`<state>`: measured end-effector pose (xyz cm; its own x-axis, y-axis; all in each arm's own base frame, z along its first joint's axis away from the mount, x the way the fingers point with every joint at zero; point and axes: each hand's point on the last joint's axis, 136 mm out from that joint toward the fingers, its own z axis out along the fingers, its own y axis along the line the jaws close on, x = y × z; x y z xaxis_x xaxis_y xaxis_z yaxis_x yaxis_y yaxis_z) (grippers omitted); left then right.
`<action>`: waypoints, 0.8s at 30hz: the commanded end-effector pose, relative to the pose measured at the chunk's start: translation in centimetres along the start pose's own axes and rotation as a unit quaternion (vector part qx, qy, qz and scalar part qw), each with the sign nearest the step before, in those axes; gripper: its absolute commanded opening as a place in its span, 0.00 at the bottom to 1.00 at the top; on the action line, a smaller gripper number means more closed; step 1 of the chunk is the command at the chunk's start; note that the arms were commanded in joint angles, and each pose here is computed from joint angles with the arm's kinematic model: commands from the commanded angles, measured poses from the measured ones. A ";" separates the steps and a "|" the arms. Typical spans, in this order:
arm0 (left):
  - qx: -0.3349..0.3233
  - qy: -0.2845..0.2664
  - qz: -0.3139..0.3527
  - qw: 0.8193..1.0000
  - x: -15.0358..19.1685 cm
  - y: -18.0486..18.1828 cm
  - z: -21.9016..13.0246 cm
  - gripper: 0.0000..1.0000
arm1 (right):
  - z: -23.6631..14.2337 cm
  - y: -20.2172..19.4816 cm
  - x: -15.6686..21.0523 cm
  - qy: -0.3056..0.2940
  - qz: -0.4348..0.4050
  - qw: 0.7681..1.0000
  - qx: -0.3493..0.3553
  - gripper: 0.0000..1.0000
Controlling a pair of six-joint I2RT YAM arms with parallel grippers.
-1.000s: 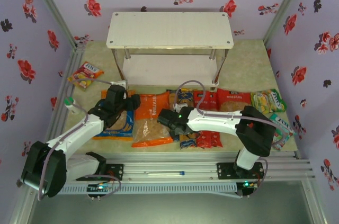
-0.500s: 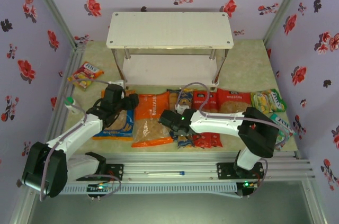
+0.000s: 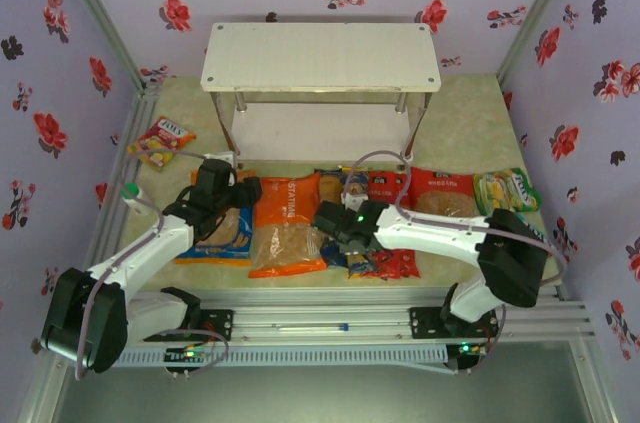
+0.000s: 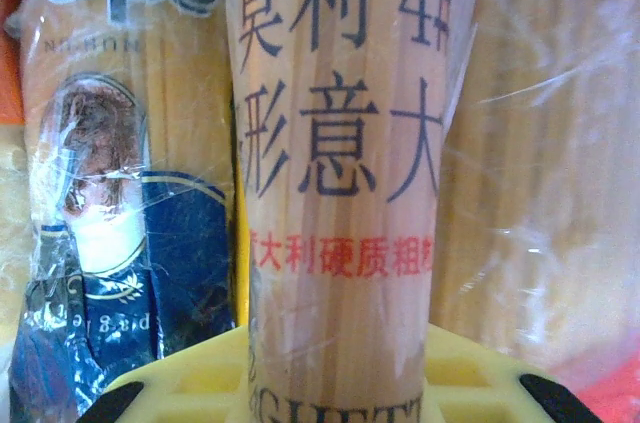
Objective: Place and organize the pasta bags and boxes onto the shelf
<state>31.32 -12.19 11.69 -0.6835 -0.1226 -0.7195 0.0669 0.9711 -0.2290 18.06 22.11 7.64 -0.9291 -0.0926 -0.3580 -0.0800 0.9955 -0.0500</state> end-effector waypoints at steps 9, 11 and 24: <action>-0.001 0.011 -0.004 1.000 0.3 0.1 0.1 0.75 | -4.4 -3.1 -8.9 -0.116 0.034 0.992 -0.023 0.00; -0.001 0.011 -0.002 1.000 0.3 0.2 0.0 0.75 | -4.1 -3.5 -10.8 -0.127 0.032 0.991 -0.016 0.00; -0.002 0.012 -0.002 1.000 0.6 0.4 -0.7 0.74 | 0.1 -5.8 -21.6 -0.158 0.048 0.986 0.015 0.00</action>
<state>30.86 -11.98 11.44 -0.6971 -0.1163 -0.7074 0.0626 0.9731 -0.2217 34.56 17.67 11.76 -0.8661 -0.0114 -0.4998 0.0182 0.9984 -0.0543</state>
